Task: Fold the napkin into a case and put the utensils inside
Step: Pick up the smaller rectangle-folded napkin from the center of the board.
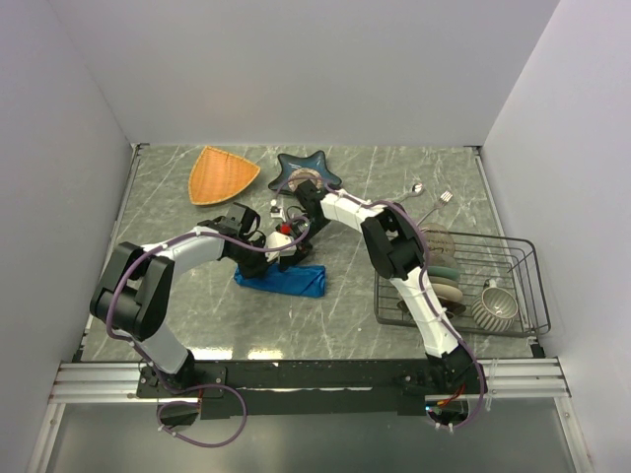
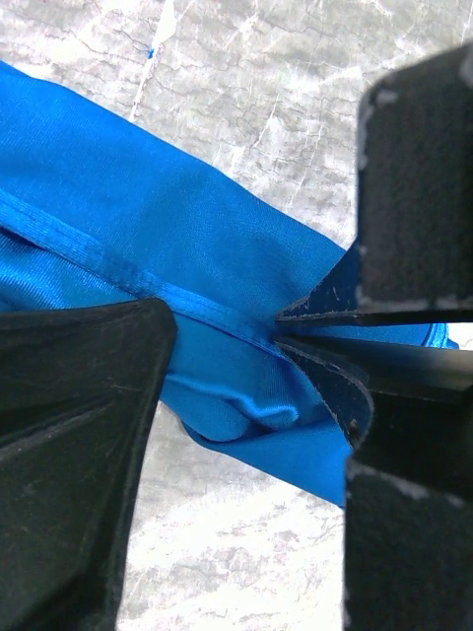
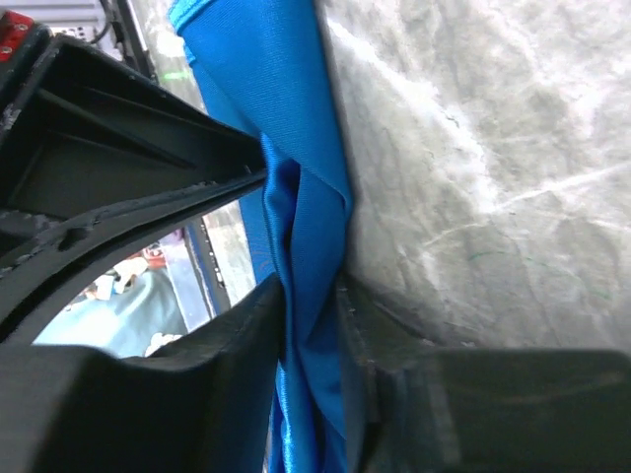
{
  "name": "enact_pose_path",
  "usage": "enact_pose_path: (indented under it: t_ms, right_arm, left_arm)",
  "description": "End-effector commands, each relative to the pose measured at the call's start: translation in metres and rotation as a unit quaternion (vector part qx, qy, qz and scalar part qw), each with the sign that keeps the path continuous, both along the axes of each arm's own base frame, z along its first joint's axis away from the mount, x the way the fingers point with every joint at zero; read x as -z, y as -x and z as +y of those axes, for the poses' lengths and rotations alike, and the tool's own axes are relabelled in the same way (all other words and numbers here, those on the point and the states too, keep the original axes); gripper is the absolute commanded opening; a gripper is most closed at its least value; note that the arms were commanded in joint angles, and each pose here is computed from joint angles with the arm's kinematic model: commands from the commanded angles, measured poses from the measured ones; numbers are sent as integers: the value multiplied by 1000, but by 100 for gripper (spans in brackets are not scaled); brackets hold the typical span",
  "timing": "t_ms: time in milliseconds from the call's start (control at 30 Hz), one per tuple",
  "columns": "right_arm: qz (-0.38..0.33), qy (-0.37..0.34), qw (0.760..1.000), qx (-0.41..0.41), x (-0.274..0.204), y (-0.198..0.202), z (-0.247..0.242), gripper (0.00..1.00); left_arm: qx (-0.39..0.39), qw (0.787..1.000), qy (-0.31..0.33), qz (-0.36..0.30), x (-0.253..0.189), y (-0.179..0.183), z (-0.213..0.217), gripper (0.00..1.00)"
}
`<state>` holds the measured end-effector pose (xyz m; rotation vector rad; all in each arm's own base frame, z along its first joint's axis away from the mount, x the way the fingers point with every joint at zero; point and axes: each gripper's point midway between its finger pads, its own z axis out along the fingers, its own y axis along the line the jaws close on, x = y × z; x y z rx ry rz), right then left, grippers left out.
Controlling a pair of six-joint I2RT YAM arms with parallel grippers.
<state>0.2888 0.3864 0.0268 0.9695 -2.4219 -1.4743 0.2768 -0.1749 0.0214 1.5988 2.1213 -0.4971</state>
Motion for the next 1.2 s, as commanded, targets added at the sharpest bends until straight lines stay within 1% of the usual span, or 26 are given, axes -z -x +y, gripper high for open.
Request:
enact_pose_path:
  t_ms: [0,33,67,100,300,400,500,533,600,633,700,833,867,933,967,1000,1033,1067,1100,1167]
  right_arm:
    - [10,37,999,14,22,-1,-8,32]
    - [14,35,999,15,19,-1,-8,37]
    - [20,37,999,16,19,1,-9,52]
    - [22,35,999,16,19,3,-8,54]
    - [46,45,998,14,25,16,-11,58]
    - [38,52,998,3,30,19,-13,56]
    - [21,57,998,5,30,15,-12,48]
    - [19,59,998,6,31,15,-12,40]
    - [12,63,998,8,31,13,-11,30]
    - [8,62,998,10,31,11,-10,17]
    - [2,67,998,11,32,8,-11,1]
    - [-14,73,997,19,27,2,-13,0]
    - [-22,74,997,20,26,0,-13,0]
    - [-41,79,996,26,20,-6,-15,0]
    - [-52,79,995,28,18,-8,-15,0]
    - [-66,75,995,28,10,-10,-14,0]
    - [-76,82,993,32,11,-13,-17,0]
    - [-101,87,991,35,6,-18,-18,0]
    - [-109,86,990,36,4,-20,-18,0]
    - [-130,88,987,39,-3,-26,-19,0]
  left_arm:
    - [3,999,-29,42,28,20,12,16]
    - [4,999,-29,42,28,19,12,16]
    - [4,999,-28,42,28,19,11,15]
    - [4,999,-29,43,28,20,12,15]
    - [3,999,-29,42,28,19,12,15]
    - [1,999,-28,42,28,19,13,15]
    - [-2,999,-27,45,28,18,13,15]
    - [-4,999,-25,48,28,19,12,15]
    - [-7,998,-23,50,28,16,12,16]
    - [-9,998,-22,51,28,16,13,16]
    - [-12,998,-20,50,26,14,13,16]
    - [-21,999,-8,50,17,11,13,19]
    - [-24,999,11,44,5,6,10,24]
    - [-36,997,37,56,-9,7,8,30]
    - [-52,996,59,43,-28,-5,11,34]
    - [-52,992,98,52,-41,-4,6,37]
    - [-69,989,118,57,-53,-7,7,39]
    - [-110,976,180,50,-90,-23,21,42]
    - [-119,972,198,34,-111,-30,24,44]
    - [-148,961,230,38,-131,-35,29,45]
